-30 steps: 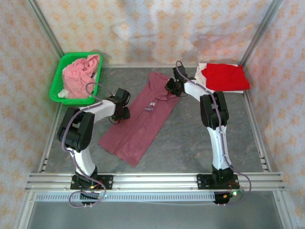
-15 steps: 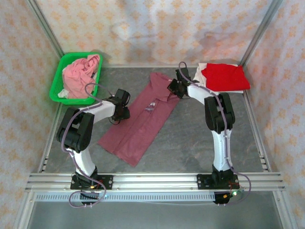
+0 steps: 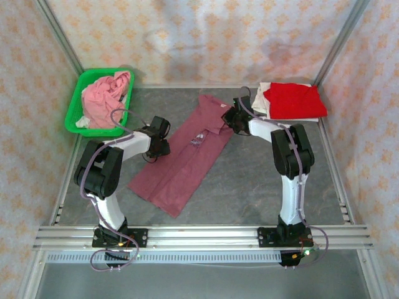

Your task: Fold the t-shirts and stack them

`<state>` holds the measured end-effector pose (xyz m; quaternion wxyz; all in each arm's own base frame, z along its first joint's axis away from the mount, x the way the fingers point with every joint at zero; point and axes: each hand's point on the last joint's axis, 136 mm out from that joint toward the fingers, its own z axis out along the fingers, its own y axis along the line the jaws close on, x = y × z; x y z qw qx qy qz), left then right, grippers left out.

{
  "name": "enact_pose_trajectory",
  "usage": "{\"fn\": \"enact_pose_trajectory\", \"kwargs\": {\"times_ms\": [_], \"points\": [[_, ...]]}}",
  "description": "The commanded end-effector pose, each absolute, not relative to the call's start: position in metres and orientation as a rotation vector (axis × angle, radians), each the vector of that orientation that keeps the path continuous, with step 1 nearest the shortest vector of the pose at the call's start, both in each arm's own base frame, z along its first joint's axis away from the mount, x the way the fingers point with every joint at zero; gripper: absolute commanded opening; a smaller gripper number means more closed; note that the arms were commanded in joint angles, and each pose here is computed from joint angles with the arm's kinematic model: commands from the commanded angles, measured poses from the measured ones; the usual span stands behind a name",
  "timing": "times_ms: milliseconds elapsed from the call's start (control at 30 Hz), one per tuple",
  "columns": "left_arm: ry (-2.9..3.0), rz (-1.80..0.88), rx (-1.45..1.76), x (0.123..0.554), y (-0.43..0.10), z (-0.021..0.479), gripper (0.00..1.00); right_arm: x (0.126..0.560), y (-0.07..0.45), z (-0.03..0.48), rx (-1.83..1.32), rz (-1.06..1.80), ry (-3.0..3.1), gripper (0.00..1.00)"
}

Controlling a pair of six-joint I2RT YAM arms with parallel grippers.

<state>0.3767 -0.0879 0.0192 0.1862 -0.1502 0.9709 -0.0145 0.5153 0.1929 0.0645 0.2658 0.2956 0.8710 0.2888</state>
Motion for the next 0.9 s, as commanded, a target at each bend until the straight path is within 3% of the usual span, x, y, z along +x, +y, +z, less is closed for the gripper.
{"fn": "enact_pose_trajectory", "kwargs": {"times_ms": [0,333,700,800,867], "points": [[2.771,0.025,-0.465,0.362,-0.076,0.005,0.38,0.522,0.176,0.097,0.846,0.747,2.241,0.0],[2.764,0.026,-0.473,0.36,-0.075,0.007,0.38,0.515,0.169,0.057,0.96,0.712,2.271,0.0],[2.744,-0.027,-0.474,0.364,-0.08,0.016,0.38,0.531,0.216,0.112,0.754,0.912,2.281,0.0],[2.736,-0.049,-0.472,0.362,-0.082,0.025,0.39,0.529,0.209,0.114,0.785,0.874,2.263,0.01],[2.729,-0.07,-0.469,0.36,-0.083,0.033,0.39,0.527,0.199,0.11,0.817,0.81,2.258,0.08]]}}
